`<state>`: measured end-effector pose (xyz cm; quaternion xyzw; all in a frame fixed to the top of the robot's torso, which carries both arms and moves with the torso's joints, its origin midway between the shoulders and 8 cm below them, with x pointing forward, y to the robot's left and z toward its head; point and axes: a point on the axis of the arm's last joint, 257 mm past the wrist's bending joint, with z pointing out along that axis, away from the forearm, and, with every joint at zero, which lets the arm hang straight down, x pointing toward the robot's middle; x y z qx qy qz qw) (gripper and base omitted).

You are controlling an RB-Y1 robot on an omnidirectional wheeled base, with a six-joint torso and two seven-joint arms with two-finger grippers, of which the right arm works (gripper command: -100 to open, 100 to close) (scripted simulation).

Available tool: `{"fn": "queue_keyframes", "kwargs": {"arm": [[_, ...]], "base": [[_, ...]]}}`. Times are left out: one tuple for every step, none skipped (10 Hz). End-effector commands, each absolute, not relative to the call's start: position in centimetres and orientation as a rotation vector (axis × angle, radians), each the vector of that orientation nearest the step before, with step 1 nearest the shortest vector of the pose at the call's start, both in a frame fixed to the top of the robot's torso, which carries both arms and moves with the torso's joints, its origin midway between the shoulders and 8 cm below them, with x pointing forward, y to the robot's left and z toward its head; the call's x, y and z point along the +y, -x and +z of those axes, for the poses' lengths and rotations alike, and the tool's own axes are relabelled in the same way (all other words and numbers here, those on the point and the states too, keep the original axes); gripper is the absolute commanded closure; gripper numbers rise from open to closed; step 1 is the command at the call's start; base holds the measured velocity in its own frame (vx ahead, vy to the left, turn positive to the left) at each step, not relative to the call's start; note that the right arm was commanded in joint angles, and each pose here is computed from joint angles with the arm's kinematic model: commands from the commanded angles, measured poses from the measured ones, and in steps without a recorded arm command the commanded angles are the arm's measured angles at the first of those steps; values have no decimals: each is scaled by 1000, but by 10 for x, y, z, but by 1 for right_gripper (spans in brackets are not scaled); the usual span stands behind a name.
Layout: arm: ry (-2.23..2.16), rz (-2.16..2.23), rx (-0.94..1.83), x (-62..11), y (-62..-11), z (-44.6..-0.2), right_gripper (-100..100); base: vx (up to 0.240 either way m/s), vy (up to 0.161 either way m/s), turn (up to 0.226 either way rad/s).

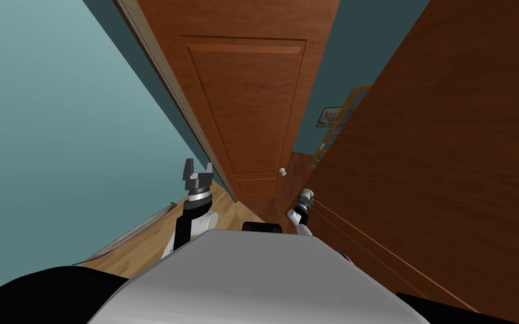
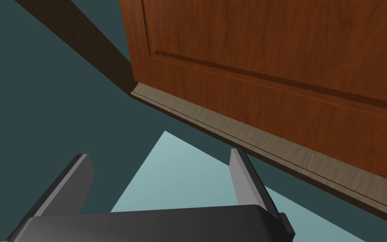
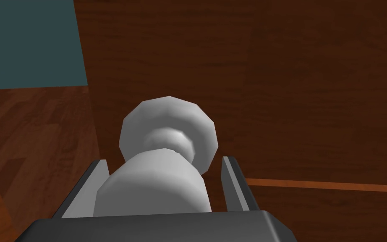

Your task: Push the door open

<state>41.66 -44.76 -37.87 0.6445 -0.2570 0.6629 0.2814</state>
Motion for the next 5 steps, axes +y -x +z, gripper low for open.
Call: {"fn": "queue_keyframes", "kwargs": {"arm": [[-1678, 1758, -715, -464, -407, -374, 100], [-1659, 1733, -746, -471, -400, -375, 100], [-1650, 1720, -761, -474, -397, -376, 100], [-1641, 1707, -775, -476, -393, -377, 100], [-1634, 1696, -789, -478, -390, -378, 100]], "base": [[68, -41, 30], [90, -52, 76], [128, -56, 42], [120, -67, 40], [98, -67, 42]]}}
